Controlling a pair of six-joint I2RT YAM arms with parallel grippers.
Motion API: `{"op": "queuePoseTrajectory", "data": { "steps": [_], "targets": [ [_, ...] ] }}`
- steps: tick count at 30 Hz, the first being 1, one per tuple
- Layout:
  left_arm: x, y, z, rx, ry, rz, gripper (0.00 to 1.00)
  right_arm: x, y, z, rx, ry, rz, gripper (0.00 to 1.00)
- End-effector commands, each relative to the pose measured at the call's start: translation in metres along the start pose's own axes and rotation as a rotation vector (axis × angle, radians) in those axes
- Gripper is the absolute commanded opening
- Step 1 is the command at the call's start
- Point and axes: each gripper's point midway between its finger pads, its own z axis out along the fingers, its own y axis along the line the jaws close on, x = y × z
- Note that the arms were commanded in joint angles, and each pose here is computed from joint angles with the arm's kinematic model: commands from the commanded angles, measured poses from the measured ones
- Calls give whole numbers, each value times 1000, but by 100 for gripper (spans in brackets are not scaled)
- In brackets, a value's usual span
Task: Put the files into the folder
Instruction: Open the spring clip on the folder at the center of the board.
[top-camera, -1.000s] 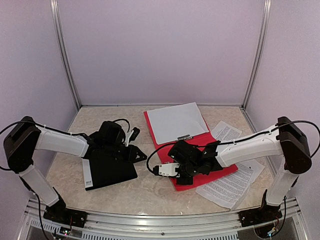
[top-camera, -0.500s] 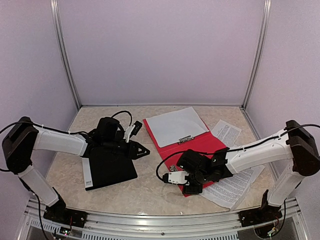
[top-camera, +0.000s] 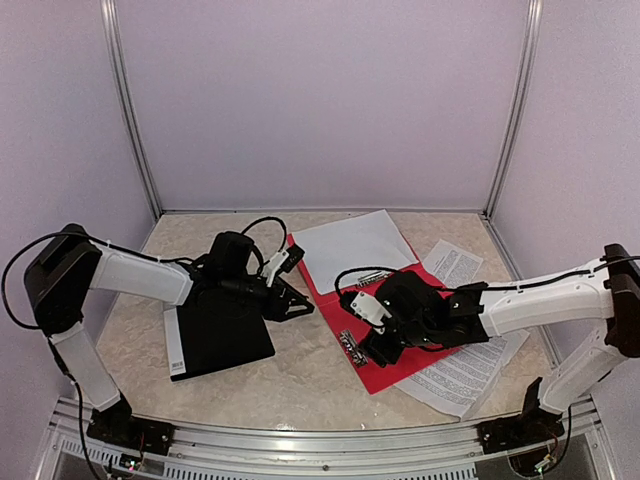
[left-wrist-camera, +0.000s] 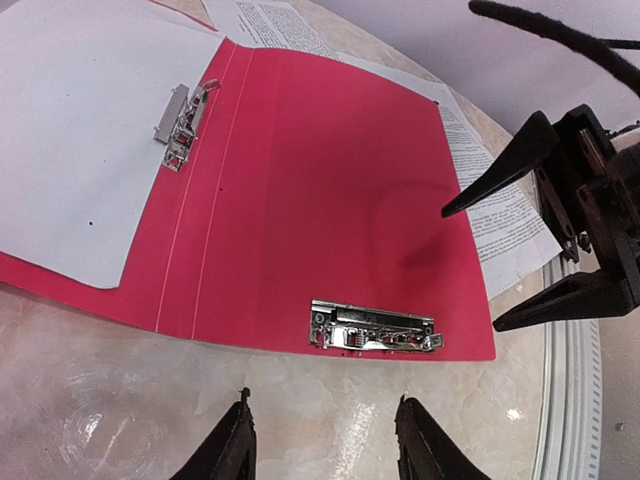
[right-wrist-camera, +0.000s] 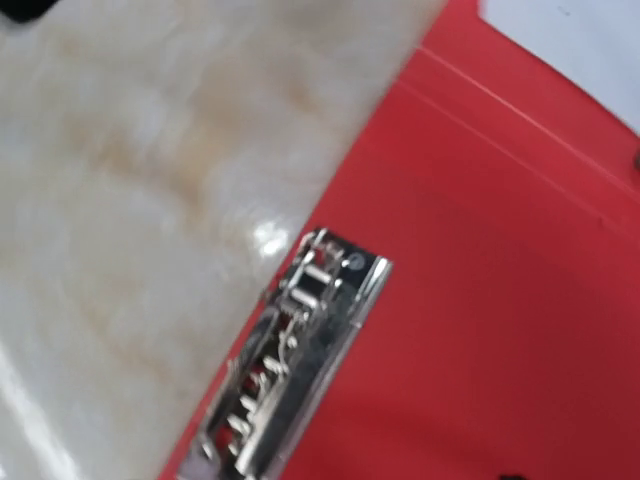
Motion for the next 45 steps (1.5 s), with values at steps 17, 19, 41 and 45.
{"op": "queuePoseTrajectory", "data": {
  "steps": [17,19,41,45],
  "targets": [
    [23,-4,-53,-223,-56,8,46,16,5,83,-49,161,309,55],
    [24,-7,-55,-219,-46,26,46,21,8,80,-65,181,267,41],
    [56,-49,-46,-92,39,274,46,10,43,45,-340,107,-134,12],
    [68,-57,-31,-40,79,395,44,-4,46,28,-376,14,-103,12]
  ]
}}
